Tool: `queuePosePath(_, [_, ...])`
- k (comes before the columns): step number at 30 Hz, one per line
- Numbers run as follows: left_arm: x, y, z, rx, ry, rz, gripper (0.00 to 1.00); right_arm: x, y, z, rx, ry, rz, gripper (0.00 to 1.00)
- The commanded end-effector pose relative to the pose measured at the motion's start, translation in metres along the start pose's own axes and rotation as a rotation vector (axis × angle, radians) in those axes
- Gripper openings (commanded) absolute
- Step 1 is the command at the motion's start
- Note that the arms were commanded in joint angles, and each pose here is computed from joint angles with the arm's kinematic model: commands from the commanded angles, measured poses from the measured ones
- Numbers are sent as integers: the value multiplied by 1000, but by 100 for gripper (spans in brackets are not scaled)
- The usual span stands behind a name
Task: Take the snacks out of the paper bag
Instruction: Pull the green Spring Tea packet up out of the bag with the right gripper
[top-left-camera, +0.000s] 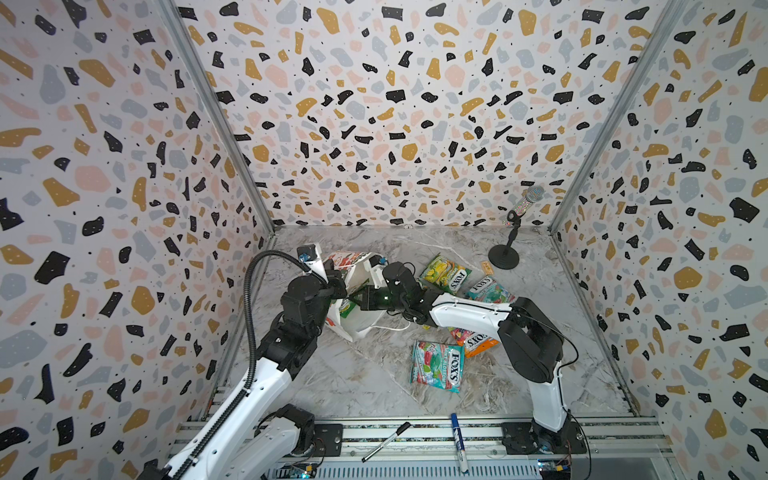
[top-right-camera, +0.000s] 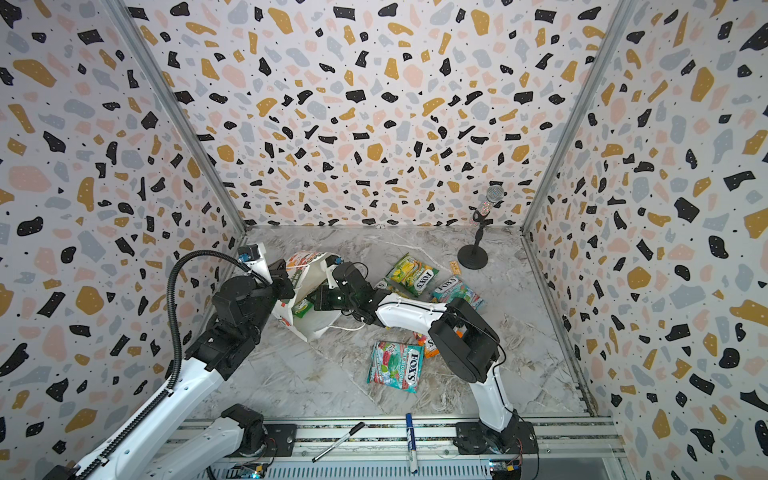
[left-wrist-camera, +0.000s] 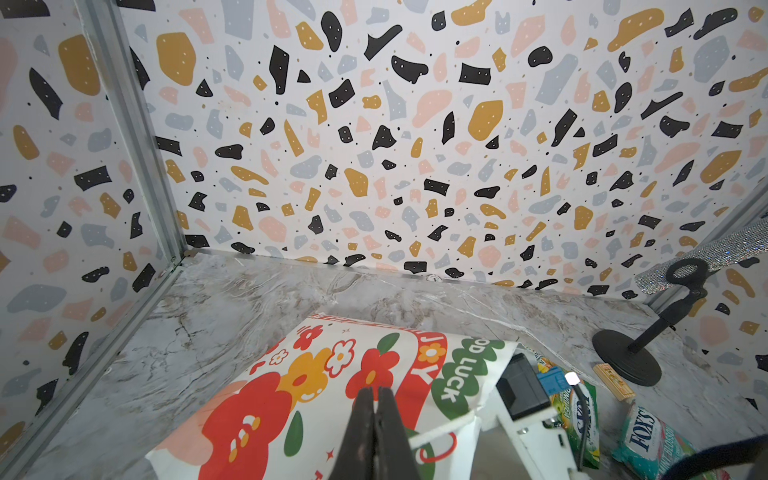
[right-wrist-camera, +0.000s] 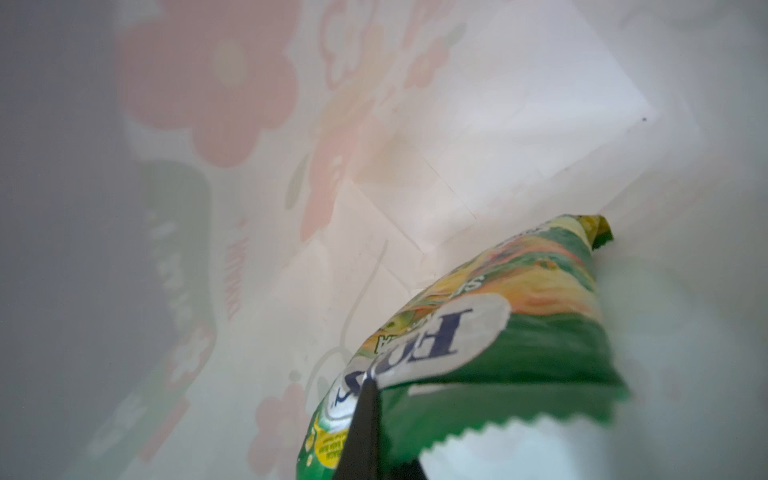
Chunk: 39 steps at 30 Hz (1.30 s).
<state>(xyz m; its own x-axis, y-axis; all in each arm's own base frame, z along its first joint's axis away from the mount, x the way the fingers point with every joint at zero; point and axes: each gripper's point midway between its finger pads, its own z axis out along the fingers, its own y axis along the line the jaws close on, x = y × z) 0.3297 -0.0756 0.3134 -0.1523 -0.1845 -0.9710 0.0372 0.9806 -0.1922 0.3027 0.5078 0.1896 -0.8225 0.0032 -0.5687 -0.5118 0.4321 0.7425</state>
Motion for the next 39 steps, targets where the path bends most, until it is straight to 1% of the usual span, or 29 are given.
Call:
queuePosePath(1, [-9, 7, -2, -33, -38, -14, 0, -23, 46, -29, -74, -48, -97, 0])
queuePosePath(13, [-9, 17, -2, -89, -38, -14, 0, -50, 103, -84, -119, -118, -248, 0])
queuePosePath(22, [-11, 19, -3, -100, -38, -4, 0, -79, 149, -135, -146, -225, -374, 0])
queuePosePath(28, [-13, 23, -6, -117, -49, -1, 0, -99, 165, -167, -93, -307, -438, 0])
queuePosePath(33, [-13, 24, -6, -125, -47, 3, 0, -115, 169, -193, -27, -382, -477, 0])
queuePosePath(36, [-13, 25, -6, -132, -48, 3, 0, -124, 163, -210, 31, -422, -479, 0])
queuePosePath(39, [-14, 26, -8, -132, -50, 2, 0, -131, 146, -223, 107, -449, -465, 0])
